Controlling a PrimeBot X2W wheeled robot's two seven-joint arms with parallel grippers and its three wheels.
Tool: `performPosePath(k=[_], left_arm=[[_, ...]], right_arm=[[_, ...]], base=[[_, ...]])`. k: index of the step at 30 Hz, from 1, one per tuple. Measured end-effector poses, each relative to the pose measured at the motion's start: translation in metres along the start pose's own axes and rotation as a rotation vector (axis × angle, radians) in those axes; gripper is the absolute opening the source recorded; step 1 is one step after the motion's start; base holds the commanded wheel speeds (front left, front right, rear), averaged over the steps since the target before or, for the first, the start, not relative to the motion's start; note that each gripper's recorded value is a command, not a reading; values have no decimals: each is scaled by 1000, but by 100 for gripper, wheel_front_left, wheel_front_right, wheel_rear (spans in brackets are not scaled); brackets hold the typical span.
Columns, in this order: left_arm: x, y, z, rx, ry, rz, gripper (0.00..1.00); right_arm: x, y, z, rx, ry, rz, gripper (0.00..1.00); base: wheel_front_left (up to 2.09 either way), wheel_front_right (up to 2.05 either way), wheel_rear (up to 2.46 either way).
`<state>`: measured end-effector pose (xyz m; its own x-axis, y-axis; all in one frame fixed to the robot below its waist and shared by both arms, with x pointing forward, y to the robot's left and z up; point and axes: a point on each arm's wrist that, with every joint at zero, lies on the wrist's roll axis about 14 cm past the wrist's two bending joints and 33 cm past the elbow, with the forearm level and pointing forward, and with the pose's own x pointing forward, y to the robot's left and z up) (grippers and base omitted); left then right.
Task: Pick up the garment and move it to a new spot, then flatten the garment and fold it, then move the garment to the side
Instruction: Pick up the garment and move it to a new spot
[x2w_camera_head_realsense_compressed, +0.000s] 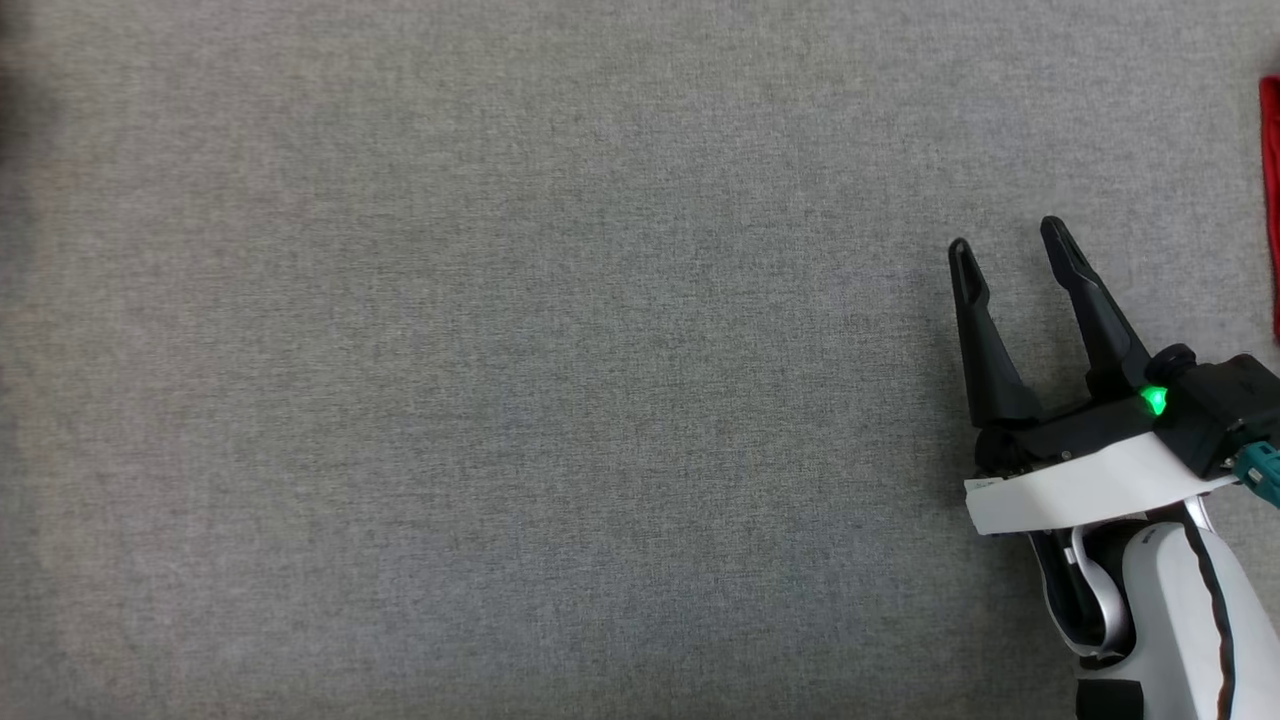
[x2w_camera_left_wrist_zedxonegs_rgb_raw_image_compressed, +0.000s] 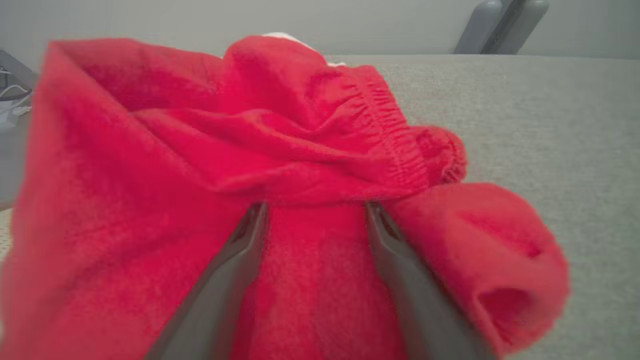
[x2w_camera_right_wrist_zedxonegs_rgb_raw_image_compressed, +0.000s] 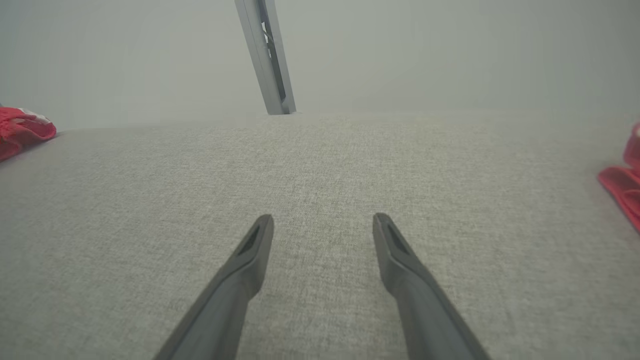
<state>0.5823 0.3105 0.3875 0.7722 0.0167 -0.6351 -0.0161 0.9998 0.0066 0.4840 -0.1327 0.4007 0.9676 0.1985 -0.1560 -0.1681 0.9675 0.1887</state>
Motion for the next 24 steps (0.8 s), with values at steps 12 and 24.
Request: performPosePath(k=[12,24], left_arm=[[3,16,3,10,-59,57,0],[-52,15,87,111,-340,50,0]], right_arm=[[3,5,0,-1,-1,15,100],[-10,21,35,10,-80,47,100]], base=[[0,0,0],[0,0,0]])
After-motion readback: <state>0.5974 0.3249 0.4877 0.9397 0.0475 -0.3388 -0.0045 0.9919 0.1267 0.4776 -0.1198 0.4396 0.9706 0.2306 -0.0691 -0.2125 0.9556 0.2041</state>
